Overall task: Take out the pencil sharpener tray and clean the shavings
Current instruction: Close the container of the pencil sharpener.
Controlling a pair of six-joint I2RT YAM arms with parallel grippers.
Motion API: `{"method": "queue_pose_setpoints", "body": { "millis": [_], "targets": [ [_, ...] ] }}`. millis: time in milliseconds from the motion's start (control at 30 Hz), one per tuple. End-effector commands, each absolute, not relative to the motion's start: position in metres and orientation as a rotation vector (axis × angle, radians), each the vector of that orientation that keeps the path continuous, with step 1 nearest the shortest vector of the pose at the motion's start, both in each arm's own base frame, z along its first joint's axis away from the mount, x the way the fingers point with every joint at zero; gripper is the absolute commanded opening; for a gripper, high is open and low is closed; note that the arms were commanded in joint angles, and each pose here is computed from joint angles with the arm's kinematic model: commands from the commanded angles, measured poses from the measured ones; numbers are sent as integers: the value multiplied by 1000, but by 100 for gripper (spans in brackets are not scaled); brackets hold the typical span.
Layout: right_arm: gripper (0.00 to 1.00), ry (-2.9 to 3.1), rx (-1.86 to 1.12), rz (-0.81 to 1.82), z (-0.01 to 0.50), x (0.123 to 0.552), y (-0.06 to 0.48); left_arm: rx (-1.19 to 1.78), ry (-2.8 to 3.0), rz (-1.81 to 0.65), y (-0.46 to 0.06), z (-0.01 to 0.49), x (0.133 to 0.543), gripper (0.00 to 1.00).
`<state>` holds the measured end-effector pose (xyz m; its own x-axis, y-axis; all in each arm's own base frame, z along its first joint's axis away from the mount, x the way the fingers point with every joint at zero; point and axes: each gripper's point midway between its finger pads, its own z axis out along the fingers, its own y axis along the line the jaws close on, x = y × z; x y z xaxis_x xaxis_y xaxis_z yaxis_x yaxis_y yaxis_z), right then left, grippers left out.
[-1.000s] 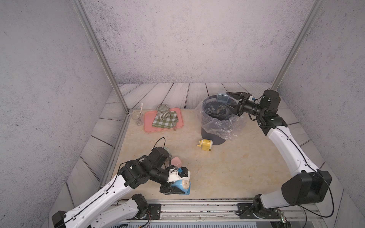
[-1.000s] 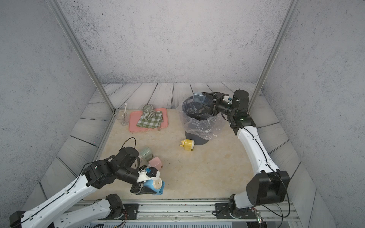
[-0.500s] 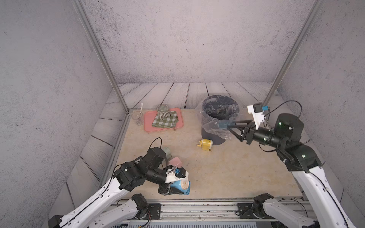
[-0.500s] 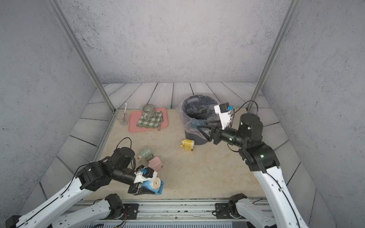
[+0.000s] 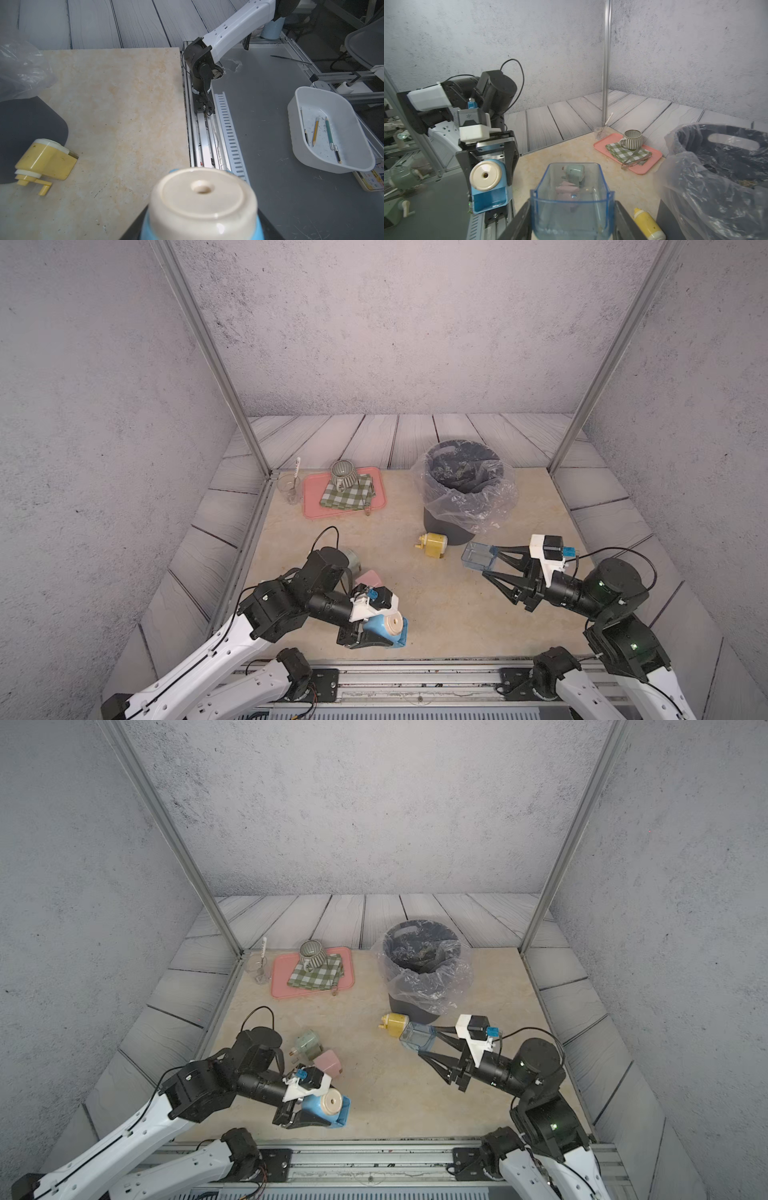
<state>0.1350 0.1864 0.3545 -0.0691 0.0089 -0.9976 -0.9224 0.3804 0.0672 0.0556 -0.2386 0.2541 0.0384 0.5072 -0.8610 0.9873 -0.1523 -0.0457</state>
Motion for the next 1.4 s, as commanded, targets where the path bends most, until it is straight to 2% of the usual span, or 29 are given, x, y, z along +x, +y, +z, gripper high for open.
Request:
{"method": "queue_pose_setpoints", "body": {
  "millis": [0,433,867,1367],
  "targets": [
    [0,1346,-983,1007,359,111,192,1697,1459,-1070,-244,270,55,0],
    [0,1358,-1141,1082,336,82,205,1670,1429,-1085,-255,285,62,0],
    [0,1403,-1332,1069,308,68,245,1659,1428,-1086,-258,289,65,0],
    [0,1404,-1373,1078,306,66,284,1654,1436,-1093,-253,284,61,0]
  ]
}}
